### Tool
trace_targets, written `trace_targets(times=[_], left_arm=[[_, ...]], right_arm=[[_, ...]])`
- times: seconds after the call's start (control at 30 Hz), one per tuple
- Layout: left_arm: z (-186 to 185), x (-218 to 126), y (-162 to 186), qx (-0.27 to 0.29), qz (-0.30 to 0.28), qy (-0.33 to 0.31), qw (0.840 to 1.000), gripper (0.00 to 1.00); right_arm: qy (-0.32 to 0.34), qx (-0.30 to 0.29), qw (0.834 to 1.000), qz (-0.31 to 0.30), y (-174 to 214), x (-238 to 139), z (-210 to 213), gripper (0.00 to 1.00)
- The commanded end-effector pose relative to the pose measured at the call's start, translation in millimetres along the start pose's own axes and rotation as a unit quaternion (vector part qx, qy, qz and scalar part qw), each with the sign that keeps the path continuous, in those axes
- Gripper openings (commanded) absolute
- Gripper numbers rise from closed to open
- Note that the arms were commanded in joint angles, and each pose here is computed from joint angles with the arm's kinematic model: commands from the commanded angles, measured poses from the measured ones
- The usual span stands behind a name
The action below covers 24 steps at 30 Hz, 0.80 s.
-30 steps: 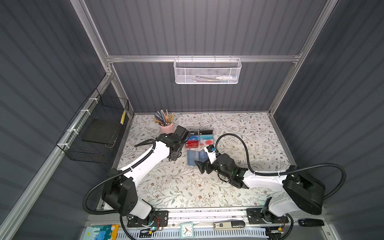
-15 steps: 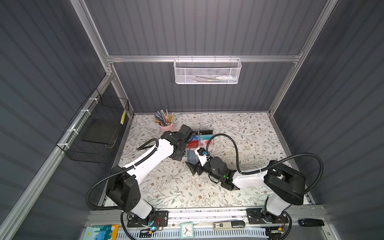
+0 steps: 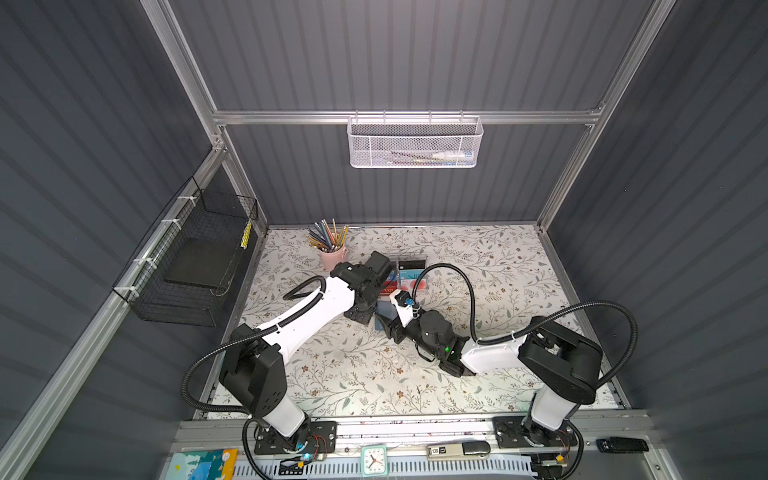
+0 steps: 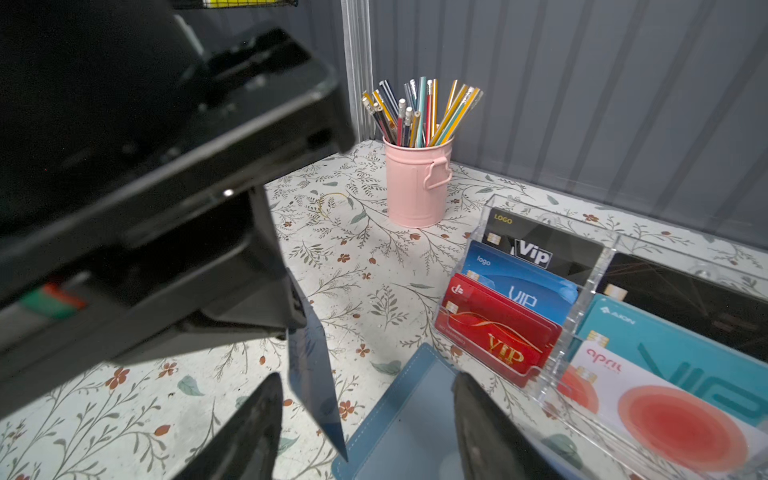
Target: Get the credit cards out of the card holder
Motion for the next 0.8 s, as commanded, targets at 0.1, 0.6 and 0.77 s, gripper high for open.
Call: trace_targets(times=[0.1,0.6,0.77], left_arm=[[-11,2,10,0.013,0.010,0.007,1.000,0.00],[-22,-4,12,0.020,0.012,0.022,0.999,0.00],[-21,-4,11,0.020,0.011,0.023,0.999,0.00]], right_arm=[[-0.029,-0.001,0.999,-0.014,-4,2,5,0.57],[-0.041,0.005,0.999,0.005,13,3,6,0.35],[-0.039,0.007,0.999,0.000,11,0,5,0.29]])
Point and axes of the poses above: each gripper's point midway between its finger pads, its own x axis out along the fingers, its own z axis along the line the jaws close on, y = z × x, the point moved 2 cm from there along -x, back along the fingers, and after that the axes turned 8 degrees about x, right-handed, at the moved point
